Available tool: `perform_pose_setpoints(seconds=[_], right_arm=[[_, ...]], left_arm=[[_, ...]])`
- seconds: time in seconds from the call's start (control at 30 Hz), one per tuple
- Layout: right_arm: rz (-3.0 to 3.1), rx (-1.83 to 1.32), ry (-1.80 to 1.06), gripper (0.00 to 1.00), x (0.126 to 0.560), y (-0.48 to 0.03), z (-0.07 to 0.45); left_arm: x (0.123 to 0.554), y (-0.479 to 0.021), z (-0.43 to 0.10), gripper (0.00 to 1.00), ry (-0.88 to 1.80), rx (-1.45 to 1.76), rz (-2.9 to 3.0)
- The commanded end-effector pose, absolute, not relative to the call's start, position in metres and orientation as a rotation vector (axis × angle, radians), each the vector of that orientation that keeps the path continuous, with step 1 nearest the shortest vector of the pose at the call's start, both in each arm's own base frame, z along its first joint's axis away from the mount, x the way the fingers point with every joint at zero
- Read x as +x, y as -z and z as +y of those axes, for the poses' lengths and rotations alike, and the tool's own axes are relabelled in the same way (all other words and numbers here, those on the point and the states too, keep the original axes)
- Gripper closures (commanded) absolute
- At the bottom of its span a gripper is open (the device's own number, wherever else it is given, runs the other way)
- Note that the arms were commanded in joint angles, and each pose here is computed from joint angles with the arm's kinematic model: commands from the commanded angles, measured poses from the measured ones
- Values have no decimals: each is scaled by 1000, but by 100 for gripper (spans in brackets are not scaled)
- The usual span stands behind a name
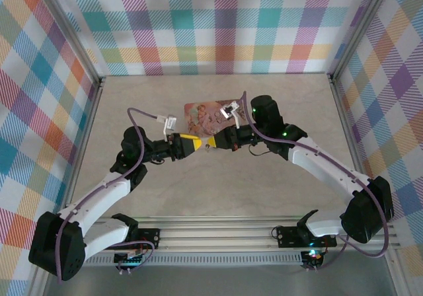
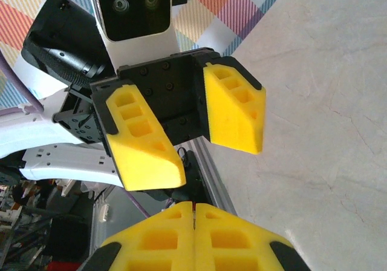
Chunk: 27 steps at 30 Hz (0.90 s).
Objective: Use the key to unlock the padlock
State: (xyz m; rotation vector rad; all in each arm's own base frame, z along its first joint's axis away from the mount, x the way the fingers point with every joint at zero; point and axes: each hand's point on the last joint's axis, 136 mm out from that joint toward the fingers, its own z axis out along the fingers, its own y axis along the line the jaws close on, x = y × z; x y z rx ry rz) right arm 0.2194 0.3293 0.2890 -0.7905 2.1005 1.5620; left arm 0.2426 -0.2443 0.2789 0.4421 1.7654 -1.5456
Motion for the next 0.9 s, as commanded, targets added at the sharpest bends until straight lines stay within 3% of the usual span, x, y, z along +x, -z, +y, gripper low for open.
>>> perform_pose_setpoints(seconds=[0.0, 0.47, 0.87], right_arm=[[1999, -822, -1563, 100, 221, -312, 329], [1977, -808, -1552, 100, 224, -314, 329], [1979, -798, -1528, 100, 226, -313, 328]], left_arm=[[235, -311, -247, 52, 1586, 464, 1622], [229, -292, -267, 56, 1641, 498, 1674], [227, -286, -271, 74, 1650, 521, 1704]])
